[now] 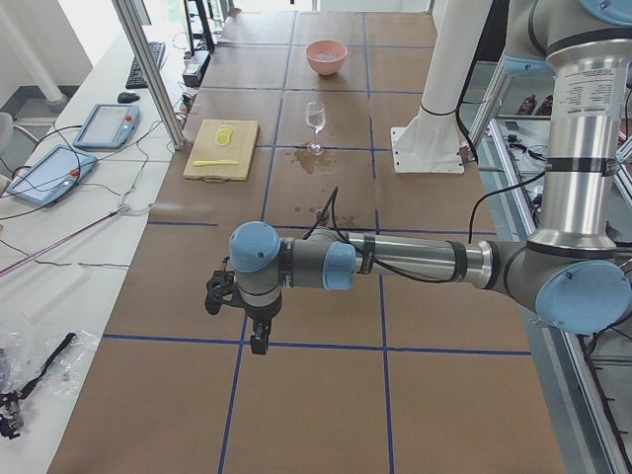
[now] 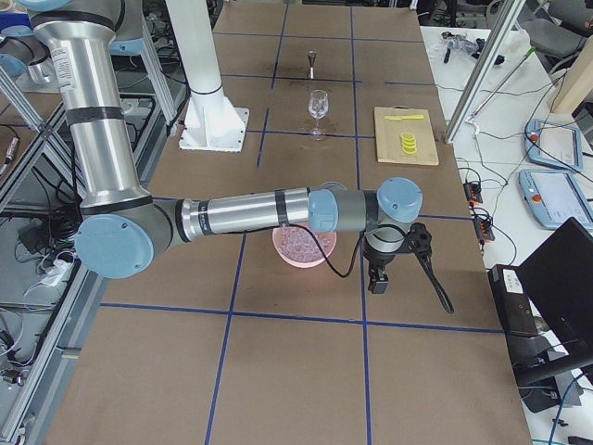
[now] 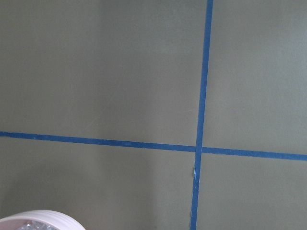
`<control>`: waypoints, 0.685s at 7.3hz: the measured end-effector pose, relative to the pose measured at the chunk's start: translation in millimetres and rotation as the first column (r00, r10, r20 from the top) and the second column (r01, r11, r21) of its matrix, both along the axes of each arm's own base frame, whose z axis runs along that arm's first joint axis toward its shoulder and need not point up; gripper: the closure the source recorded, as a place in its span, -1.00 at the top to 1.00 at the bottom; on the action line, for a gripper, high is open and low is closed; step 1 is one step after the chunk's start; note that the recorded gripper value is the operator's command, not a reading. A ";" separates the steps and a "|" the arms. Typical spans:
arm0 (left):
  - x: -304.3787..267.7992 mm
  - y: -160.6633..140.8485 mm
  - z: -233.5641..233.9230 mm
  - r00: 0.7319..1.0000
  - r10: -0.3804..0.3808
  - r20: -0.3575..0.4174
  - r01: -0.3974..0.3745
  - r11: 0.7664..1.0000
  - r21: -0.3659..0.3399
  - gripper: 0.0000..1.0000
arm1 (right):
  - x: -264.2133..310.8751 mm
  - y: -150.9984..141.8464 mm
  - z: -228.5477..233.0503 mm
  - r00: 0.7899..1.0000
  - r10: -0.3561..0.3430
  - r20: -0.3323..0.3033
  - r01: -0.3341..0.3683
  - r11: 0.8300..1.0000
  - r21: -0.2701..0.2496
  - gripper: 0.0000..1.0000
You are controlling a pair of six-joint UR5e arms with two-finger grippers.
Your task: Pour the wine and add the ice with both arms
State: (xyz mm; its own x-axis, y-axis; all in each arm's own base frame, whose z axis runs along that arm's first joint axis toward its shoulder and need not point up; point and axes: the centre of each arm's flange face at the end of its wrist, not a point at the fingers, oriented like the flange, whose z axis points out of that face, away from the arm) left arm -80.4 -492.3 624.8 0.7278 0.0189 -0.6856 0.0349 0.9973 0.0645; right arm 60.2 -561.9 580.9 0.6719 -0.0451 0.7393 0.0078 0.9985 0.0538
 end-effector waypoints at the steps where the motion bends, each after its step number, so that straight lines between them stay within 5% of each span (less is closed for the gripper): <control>1: 1.7 -1.1 -3.7 1.000 -0.014 -0.016 0.014 1.000 -0.008 1.00 | 7.8 6.7 5.9 1.000 0.016 0.011 -0.016 1.000 -0.012 1.00; 3: 2.8 -4.3 -9.2 0.999 -0.021 -0.026 0.021 1.000 -0.004 1.00 | 16.1 19.3 17.9 0.999 0.034 0.014 -0.033 0.999 -0.029 1.00; 5: 3.3 -5.4 -10.6 0.999 -0.021 -0.027 0.021 1.000 -0.001 1.00 | 17.6 40.1 38.6 0.999 0.037 0.007 -0.037 0.999 0.007 1.00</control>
